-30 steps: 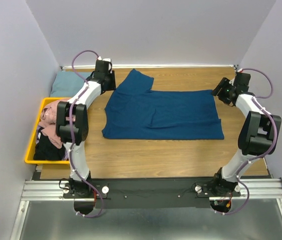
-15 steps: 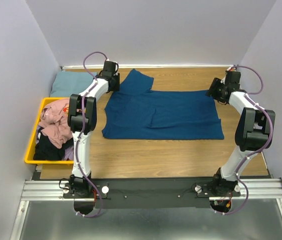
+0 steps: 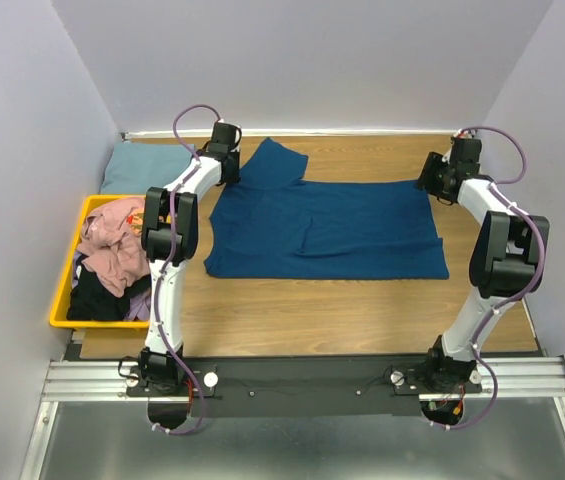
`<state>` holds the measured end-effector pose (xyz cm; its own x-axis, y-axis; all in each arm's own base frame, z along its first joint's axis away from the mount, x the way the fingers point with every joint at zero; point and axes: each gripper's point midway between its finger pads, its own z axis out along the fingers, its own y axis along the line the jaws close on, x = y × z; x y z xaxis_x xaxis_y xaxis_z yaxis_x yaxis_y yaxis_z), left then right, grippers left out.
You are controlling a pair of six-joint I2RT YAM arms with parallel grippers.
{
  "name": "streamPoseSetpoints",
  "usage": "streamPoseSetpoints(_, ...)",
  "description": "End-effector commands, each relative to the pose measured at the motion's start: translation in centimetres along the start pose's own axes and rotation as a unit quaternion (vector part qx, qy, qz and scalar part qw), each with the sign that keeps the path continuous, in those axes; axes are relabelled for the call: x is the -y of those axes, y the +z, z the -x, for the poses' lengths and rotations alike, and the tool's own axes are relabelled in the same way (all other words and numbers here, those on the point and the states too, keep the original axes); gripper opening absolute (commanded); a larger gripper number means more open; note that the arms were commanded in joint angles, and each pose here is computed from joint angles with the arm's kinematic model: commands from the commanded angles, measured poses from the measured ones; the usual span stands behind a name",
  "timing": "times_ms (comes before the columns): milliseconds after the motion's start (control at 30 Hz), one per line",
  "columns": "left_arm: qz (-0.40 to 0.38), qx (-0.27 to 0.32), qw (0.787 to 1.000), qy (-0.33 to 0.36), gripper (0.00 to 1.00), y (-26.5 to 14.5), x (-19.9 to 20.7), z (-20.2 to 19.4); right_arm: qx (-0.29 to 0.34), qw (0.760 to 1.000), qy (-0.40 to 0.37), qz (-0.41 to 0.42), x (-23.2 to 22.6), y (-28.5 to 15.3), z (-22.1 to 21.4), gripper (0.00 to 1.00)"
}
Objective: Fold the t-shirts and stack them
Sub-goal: Fold the tshirt
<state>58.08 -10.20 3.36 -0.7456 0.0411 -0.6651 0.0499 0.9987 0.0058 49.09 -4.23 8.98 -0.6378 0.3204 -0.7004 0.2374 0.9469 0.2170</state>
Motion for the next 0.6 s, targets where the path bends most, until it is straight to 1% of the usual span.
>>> streamPoseSetpoints(0,0.003,-0.025,1.0,0.016,0.33,0.6,0.1,-1.3,0.005,1.0,-0.021,-0.012,0.1,1.1,1.0,0.66)
streamPoseSetpoints(100,-0.001,-0.032,0.999,0.024,0.32,0.5,0.5,-1.7,0.006,1.0,-0.027,-0.006,-0.2,1.8,1.4,0.66)
streamPoseSetpoints(200,0.0,-0.044,0.999,0.029,0.25,0.5,0.6,-2.4,0.002,0.999,-0.033,-0.004,-0.2,2.4,1.3,0.66)
streamPoseSetpoints(233,-0.001,-0.045,0.999,0.029,0.24,0.4,0.7,-2.3,0.002,0.999,-0.034,-0.002,-0.2,2.5,1.4,0.66)
streamPoseSetpoints(267,-0.002,-0.052,0.998,0.03,0.19,0.4,0.6,-2.6,-0.002,0.999,-0.04,-0.001,-0.1,2.9,1.2,0.66)
streamPoseSetpoints(300,-0.001,-0.053,0.998,0.031,0.17,0.3,0.7,-2.7,-0.003,0.999,-0.045,0.002,-0.2,3.1,1.1,0.66)
streamPoseSetpoints(367,-0.002,-0.056,0.998,0.031,0.05,0.2,0.6,-2.8,-0.007,0.998,-0.058,0.009,-0.3,3.6,1.0,0.67)
streamPoseSetpoints(400,-0.001,-0.057,0.998,0.033,0.04,0.2,0.5,-3.0,-0.008,0.998,-0.064,0.013,-0.4,3.8,1.1,0.67)
streamPoseSetpoints(433,0.0,-0.058,0.998,0.032,0.0,0.2,0.5,-3.1,-0.009,0.997,-0.069,0.015,-0.4,4.0,1.0,0.67)
streamPoseSetpoints(567,-0.001,-0.049,0.998,0.034,0.0,0.1,0.5,-2.7,-0.004,0.995,-0.096,0.017,-0.4,5.2,1.9,0.67)
